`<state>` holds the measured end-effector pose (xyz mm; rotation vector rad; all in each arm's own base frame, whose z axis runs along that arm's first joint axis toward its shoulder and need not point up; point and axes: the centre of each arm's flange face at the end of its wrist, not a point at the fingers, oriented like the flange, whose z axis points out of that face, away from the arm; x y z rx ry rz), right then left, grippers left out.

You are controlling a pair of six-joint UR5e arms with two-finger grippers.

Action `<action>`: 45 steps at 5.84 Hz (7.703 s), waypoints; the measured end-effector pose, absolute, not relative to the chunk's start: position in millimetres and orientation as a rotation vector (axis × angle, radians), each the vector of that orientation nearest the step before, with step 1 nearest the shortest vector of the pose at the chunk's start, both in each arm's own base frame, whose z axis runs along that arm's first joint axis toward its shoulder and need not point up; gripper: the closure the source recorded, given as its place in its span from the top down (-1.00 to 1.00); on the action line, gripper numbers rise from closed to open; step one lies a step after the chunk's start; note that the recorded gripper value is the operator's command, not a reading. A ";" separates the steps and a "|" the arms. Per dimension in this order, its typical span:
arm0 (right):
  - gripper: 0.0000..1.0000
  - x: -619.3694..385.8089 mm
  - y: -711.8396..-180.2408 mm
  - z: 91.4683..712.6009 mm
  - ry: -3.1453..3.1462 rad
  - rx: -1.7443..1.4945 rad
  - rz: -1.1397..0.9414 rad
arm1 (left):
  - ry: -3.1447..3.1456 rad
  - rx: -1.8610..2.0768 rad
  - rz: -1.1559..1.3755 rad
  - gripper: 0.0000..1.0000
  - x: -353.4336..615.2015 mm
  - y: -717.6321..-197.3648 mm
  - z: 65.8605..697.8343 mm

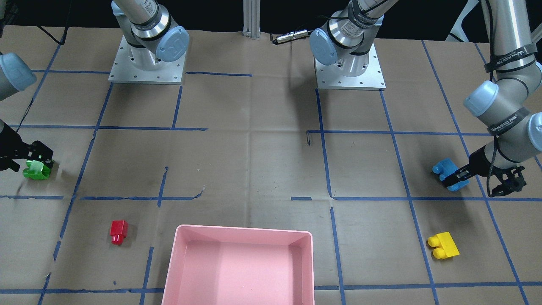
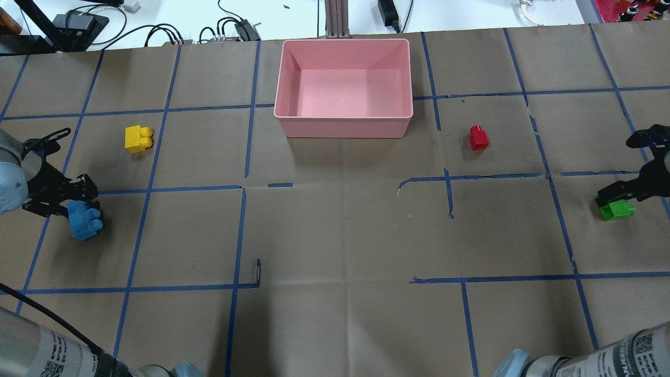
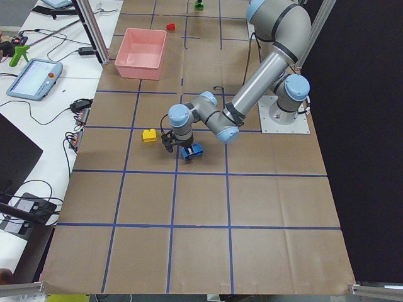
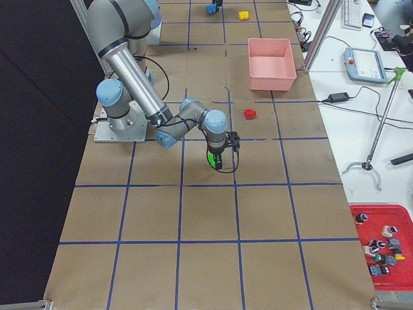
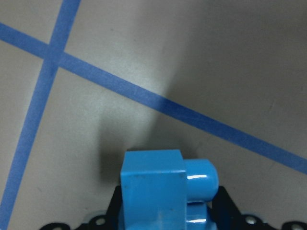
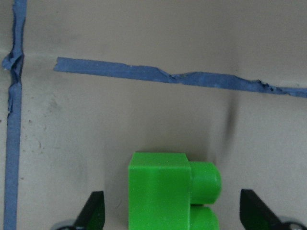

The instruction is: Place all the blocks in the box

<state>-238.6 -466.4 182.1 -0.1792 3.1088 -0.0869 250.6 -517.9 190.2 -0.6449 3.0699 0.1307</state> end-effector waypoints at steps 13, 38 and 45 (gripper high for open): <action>-0.92 -143.7 -613.7 412.0 3.170 -0.301 -0.240 | 3.220 -0.050 -0.079 -0.67 -274.3 -760.3 361.2; 0.99 41.9 -614.1 199.8 3.080 -0.135 -0.422 | 3.179 -0.310 0.005 0.93 171.4 -706.4 189.3; -0.87 34.7 -612.3 181.5 3.136 -0.155 -0.382 | 3.175 -0.310 0.019 -0.68 170.4 -701.6 194.0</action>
